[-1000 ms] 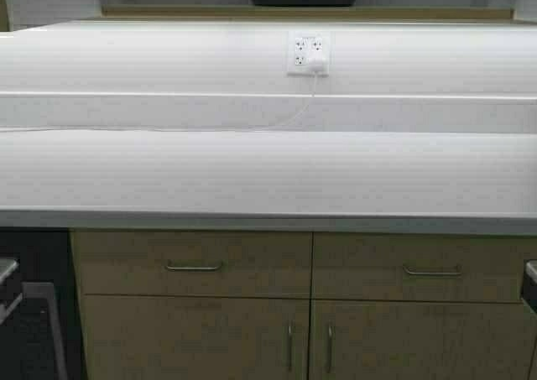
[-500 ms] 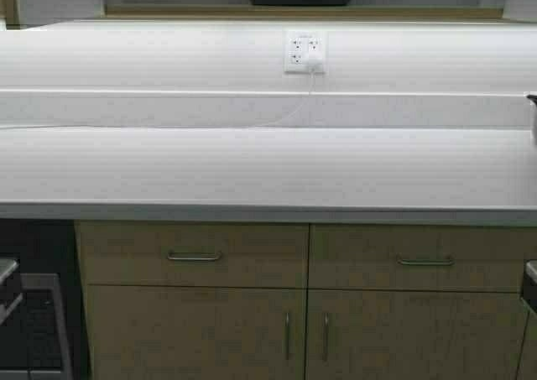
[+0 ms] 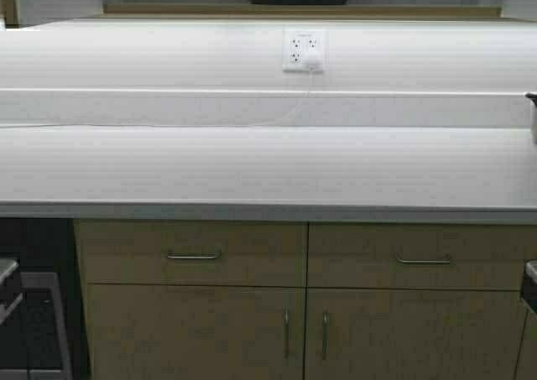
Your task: Open the cabinet, put the pot inside, then close it
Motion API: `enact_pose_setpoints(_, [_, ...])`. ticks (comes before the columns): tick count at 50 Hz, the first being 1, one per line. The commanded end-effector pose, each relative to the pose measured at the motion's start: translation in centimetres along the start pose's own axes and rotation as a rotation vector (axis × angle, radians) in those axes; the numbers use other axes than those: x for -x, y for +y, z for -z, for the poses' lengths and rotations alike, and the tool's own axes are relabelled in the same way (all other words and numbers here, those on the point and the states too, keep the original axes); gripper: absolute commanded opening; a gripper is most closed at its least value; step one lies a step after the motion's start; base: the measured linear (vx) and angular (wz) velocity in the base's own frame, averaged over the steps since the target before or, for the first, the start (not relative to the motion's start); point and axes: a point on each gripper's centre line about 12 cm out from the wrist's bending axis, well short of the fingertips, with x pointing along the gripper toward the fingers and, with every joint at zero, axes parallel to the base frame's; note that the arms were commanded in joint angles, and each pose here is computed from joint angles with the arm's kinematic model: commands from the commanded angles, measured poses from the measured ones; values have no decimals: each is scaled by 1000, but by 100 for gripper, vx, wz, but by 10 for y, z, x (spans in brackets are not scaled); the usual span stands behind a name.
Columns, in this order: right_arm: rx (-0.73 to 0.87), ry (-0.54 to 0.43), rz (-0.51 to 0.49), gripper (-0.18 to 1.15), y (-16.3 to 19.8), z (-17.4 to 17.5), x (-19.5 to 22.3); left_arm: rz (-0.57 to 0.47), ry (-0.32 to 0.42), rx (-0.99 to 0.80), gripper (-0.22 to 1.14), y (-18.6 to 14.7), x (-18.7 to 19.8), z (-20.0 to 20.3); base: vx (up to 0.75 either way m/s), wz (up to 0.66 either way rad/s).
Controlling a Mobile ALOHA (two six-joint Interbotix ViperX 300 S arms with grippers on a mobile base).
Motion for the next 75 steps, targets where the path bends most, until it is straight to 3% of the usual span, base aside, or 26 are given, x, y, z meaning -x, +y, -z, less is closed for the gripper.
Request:
enact_pose_setpoints(1, [6, -38, -58, 9, 26, -15, 5, 60, -22, -3, 6, -25, 3, -7, 1, 0])
enact_pose_setpoints(8, [9, -51, -117, 9, 51, -22, 23, 128, -7, -17, 6, -53, 8, -1, 1, 0])
enact_pose_setpoints(19, [36, -110, -271, 9, 106, -39, 86, 255, 11, -63, 6, -98, 45, 14, 0, 0])
enact_pose_setpoints(30, [54, -68, -469, 9, 156, -6, 156, 337, 27, -119, 6, -109, 91, 47, 1, 1])
enact_pose_setpoints(39, [18, -17, -491, 9, 148, 24, 190, 345, 31, -116, 6, -99, 115, 63, 1, 1])
enact_pose_setpoints(49, [17, -33, -473, 9, 135, 26, 212, 351, -2, -120, 6, -93, 133, 60, 4, 1])
enact_pose_setpoints(56, [27, -25, -455, 9, 131, 27, 216, 355, -26, -122, 6, -99, 125, 48, 5, 1])
enact_pose_setpoints(75, [72, -6, -433, 9, 131, 26, 208, 369, -28, -165, 6, -147, 35, 19, 9, 0])
